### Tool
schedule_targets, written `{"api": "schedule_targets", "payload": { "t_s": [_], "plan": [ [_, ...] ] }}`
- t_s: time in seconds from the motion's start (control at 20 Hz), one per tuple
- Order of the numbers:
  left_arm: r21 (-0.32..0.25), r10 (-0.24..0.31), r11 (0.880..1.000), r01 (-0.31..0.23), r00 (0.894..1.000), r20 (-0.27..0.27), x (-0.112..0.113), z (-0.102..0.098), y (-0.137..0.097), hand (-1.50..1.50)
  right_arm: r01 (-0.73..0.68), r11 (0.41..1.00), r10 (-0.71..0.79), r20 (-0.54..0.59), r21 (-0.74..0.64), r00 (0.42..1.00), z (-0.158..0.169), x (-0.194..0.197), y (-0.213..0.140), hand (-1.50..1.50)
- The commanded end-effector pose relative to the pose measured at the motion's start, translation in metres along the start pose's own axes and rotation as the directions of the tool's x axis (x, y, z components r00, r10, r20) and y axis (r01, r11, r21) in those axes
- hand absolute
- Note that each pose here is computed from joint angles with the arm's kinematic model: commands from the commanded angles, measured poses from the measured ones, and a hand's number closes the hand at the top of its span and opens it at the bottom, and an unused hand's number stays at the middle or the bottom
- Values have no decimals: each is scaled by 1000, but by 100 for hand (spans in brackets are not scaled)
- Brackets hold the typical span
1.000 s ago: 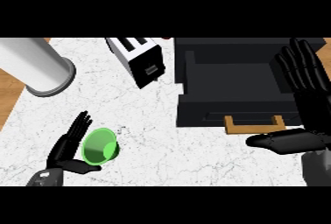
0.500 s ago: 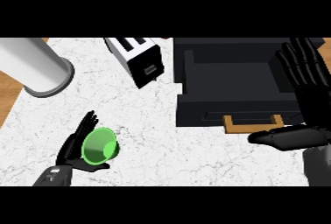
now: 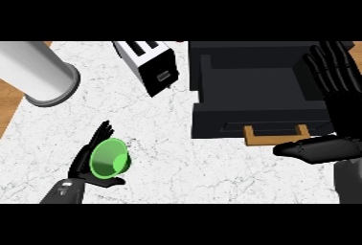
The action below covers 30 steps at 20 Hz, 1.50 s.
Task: Pick up the cup, place it into the drawer and close the drawer
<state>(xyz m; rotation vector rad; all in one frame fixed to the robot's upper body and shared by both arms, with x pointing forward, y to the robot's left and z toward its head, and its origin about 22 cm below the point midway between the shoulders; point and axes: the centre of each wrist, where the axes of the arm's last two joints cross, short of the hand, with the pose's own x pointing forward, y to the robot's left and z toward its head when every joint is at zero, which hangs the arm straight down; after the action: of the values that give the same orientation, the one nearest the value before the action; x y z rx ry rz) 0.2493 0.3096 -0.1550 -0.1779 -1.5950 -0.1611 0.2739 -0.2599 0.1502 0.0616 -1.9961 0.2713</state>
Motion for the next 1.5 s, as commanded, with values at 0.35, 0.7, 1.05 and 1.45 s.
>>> {"api": "schedule_targets", "payload": {
  "t_s": [0.35,0.7,1.05,1.45],
  "plan": [
    [-144,188,976,-162,964,189,1,-14,-18,150,-34,999,34,-13,5,999,-2,3,-11,-150],
    [142,-117,987,71,930,348,17,-43,-25,150,-12,1000,12,-5,25,1000,6,7,-2,-150],
    [424,-106,902,-85,907,408,21,-51,-28,150,-16,1000,16,6,-16,1000,-4,10,-14,-150],
    [144,17,984,-104,861,508,79,-109,-17,150,-27,999,27,-11,-20,1000,8,-7,-10,-150]
  ]
}}
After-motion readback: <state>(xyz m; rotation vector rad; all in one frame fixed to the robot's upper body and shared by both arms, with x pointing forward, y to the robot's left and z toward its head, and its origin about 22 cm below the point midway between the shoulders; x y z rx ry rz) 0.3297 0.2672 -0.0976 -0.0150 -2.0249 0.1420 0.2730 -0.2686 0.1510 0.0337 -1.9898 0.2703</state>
